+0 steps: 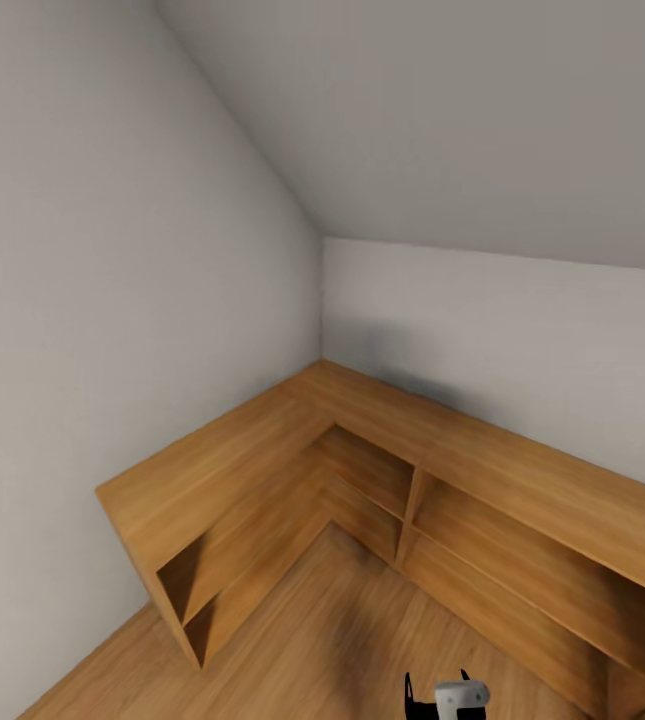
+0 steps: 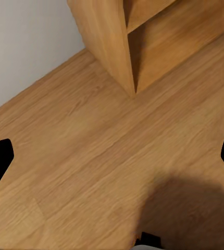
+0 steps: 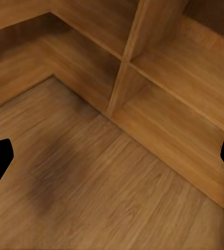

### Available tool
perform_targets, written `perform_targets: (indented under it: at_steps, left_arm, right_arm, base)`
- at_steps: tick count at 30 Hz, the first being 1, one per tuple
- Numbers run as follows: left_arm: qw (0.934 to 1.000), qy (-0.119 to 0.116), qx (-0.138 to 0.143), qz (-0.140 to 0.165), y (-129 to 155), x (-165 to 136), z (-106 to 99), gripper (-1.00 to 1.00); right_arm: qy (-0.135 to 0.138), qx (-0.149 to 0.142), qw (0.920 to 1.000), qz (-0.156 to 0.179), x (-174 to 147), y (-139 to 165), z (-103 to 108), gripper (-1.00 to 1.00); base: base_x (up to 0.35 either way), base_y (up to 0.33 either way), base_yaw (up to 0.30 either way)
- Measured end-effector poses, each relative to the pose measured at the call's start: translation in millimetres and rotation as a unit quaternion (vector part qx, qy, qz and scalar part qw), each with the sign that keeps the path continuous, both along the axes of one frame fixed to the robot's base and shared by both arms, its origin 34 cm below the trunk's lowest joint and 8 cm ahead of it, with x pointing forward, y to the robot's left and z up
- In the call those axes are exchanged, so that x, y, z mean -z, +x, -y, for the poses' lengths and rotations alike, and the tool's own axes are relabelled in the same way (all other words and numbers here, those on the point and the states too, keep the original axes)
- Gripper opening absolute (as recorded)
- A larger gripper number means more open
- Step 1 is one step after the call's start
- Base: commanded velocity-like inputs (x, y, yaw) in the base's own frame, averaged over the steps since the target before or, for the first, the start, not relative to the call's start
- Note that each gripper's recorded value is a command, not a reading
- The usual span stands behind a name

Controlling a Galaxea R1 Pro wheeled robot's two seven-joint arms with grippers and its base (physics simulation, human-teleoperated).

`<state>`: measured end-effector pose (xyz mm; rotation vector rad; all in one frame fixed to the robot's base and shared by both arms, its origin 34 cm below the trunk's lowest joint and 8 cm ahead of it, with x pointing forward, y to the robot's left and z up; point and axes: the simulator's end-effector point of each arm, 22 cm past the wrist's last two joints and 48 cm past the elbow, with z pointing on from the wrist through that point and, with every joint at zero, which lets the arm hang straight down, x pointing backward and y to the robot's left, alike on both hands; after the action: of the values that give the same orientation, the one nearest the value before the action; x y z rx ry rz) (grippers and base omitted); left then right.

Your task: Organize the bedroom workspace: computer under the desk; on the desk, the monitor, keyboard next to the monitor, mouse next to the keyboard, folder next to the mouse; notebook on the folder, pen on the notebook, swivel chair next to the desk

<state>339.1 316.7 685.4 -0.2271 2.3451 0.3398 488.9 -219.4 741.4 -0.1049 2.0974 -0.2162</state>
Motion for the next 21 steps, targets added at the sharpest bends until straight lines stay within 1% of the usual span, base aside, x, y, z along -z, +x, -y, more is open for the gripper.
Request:
perform_targets:
  at_steps: [5,18,21]
  left_arm:
    - [1.0,-0.001,0.0,0.002,1.4,-0.6,0.7,1.0]
    - [1.0,-0.001,0.001,0.007,4.8,-2.9,1.4,1.0]
    - [1.0,-0.001,0.002,0.008,5.3,-3.4,1.7,1.0]
  right_arm:
    - [0.0,0.001,1.0,0.002,-1.2,1.3,0.1,1.0]
    - [0.0,0.001,1.0,0.006,-4.8,4.0,-0.1,1.0]
    - [0.001,0.001,1.0,0.008,-6.0,4.6,-0.5,1.0]
  base:
    - [0.1,0.084,-0.267]
    - [0.008,0.01,-0.271]
    - [0.185,0.067,-0.272]
